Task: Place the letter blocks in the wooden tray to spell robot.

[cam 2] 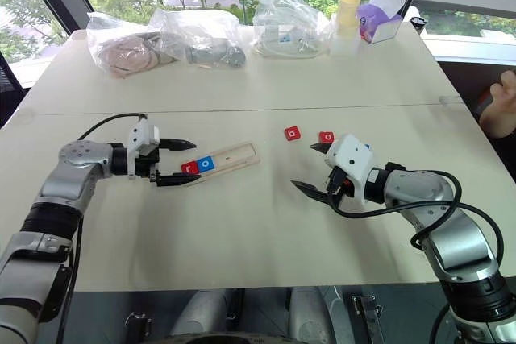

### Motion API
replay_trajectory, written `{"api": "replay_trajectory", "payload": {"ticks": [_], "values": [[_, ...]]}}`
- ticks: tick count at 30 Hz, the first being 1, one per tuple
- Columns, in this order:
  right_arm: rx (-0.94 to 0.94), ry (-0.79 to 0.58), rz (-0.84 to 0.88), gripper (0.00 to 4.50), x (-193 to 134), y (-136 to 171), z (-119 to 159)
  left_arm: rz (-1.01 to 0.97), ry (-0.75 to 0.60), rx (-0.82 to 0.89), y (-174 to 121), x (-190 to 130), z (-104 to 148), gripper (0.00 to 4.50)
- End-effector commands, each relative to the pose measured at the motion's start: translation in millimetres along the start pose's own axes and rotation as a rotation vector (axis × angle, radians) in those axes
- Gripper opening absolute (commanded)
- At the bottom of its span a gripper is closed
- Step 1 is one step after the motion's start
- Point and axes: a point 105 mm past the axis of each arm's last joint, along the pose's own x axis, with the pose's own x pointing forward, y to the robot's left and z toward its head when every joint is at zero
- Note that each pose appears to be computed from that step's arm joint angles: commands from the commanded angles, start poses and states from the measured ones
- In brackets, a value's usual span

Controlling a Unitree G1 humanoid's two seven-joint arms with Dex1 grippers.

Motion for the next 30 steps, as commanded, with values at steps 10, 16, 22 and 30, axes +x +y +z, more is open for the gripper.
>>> {"api": "replay_trajectory", "payload": {"ticks": [10,16,22,30], "values": [[-0.043,-0.011,-0.029,4.46,-4,5,9,0.016,0.049,0.048,4,-1,-9,4.50],[-0.050,-0.013,-0.025,4.46,-2,5,11,0.038,0.085,0.033,1,3,-26,4.50],[-0.057,-0.012,-0.028,4.46,-2,3,12,0.050,0.109,-0.012,-3,1,-40,4.50],[-0.062,-0.009,-0.030,4.46,-4,4,13,0.086,0.120,-0.058,-3,-2,-54,4.50]]}}
